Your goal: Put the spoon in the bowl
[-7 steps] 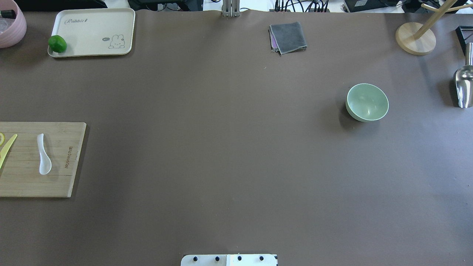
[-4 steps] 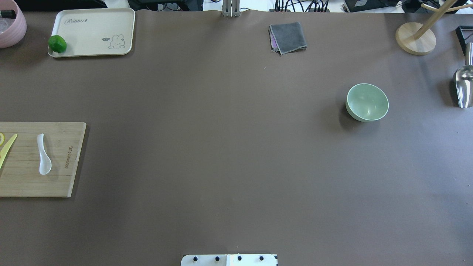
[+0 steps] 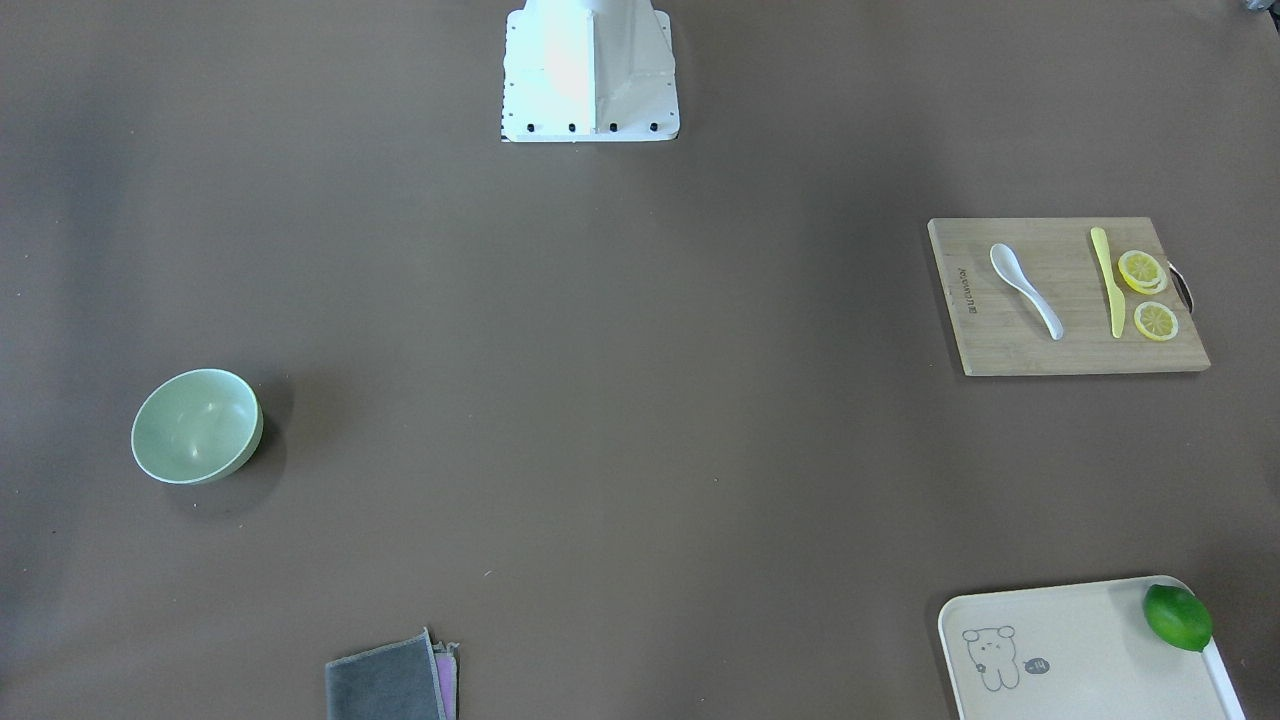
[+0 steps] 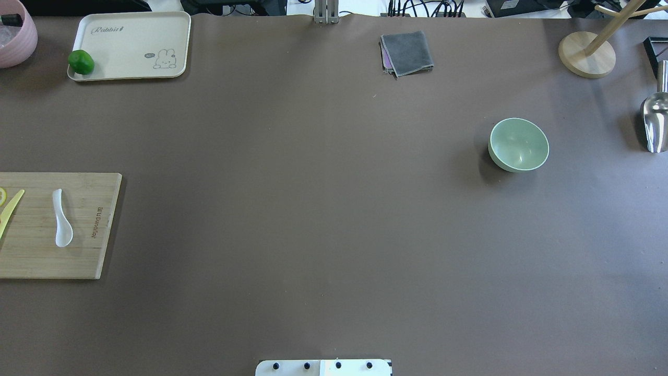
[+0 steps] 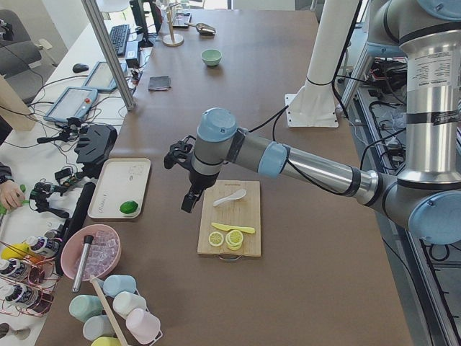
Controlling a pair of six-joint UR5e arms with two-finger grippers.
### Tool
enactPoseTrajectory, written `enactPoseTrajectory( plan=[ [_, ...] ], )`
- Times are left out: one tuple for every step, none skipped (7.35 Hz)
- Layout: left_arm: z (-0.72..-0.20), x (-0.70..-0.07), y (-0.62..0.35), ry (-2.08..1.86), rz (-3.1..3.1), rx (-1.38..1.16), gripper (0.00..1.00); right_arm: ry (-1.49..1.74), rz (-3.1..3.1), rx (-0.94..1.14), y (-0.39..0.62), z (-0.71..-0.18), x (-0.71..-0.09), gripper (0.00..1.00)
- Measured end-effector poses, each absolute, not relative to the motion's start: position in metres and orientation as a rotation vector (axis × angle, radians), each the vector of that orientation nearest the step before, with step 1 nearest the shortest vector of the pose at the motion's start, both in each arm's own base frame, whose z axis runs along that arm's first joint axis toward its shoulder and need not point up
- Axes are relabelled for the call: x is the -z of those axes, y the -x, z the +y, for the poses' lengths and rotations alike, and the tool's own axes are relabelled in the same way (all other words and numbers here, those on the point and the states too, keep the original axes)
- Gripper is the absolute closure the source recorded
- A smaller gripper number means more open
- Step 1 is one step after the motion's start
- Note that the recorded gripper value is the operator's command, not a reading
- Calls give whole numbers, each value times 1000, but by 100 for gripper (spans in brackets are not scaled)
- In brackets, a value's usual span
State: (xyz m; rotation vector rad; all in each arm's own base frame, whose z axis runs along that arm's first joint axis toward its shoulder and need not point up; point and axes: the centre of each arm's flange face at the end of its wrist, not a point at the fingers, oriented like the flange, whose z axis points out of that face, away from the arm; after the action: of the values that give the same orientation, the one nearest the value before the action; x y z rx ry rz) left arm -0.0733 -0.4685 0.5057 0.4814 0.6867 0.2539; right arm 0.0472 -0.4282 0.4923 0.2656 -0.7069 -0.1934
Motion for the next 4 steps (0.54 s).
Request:
enactPoseTrajectory(
  plan=[
    [-484, -507, 73, -520, 695, -225, 2, -303, -704, 206, -48, -434, -489, 0],
    [-497, -504, 70, -529, 708, -187, 2, -318, -701, 212, -48, -438, -489, 0],
    [-505, -502, 67, -530, 716, -171, 2, -320, -701, 214, -48, -440, -491, 0],
    [-513, -500, 61, -533, 722, -177, 2, -313, -702, 210, -46, -446, -494, 0]
  ],
)
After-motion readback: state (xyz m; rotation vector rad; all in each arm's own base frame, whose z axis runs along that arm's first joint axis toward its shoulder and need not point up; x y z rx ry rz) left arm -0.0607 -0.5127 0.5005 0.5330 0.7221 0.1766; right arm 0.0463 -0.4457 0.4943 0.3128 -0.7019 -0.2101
